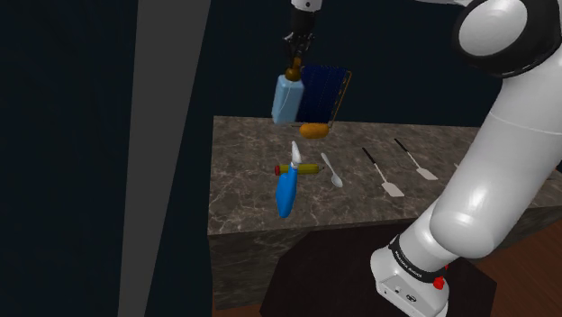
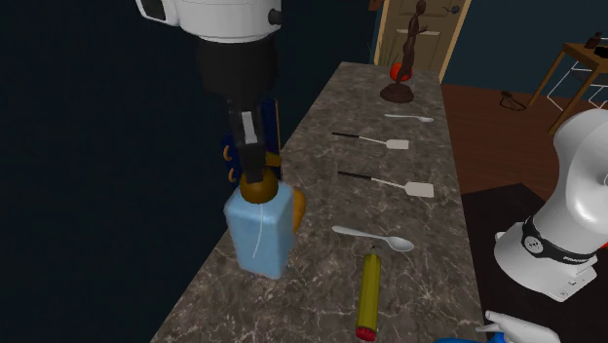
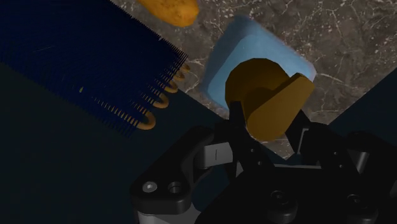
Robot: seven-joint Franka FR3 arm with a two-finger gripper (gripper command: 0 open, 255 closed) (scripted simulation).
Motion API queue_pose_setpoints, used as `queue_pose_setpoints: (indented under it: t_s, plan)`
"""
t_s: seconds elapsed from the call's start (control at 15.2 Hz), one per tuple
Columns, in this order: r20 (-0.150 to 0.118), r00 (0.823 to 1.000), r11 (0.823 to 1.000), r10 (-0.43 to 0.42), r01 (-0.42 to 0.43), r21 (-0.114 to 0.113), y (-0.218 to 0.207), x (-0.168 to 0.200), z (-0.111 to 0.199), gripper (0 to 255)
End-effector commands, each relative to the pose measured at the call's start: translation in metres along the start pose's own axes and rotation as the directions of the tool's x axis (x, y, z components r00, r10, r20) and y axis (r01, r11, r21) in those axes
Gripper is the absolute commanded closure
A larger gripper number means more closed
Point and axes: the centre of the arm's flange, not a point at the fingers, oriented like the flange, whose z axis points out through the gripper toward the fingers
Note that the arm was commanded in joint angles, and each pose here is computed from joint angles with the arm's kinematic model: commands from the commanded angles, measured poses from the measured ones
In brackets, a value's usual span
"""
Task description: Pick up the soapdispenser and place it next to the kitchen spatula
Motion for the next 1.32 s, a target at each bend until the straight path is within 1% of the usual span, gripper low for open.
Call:
queue_pose_setpoints:
  t_s: [0.0,1.25]
  plan:
    - [0.000,1.000,1.000,-0.001,0.001,0.000,0.016,-0.020,-0.006,255]
    - [0.000,1.000,1.000,-0.001,0.001,0.000,0.158,-0.215,-0.075,255]
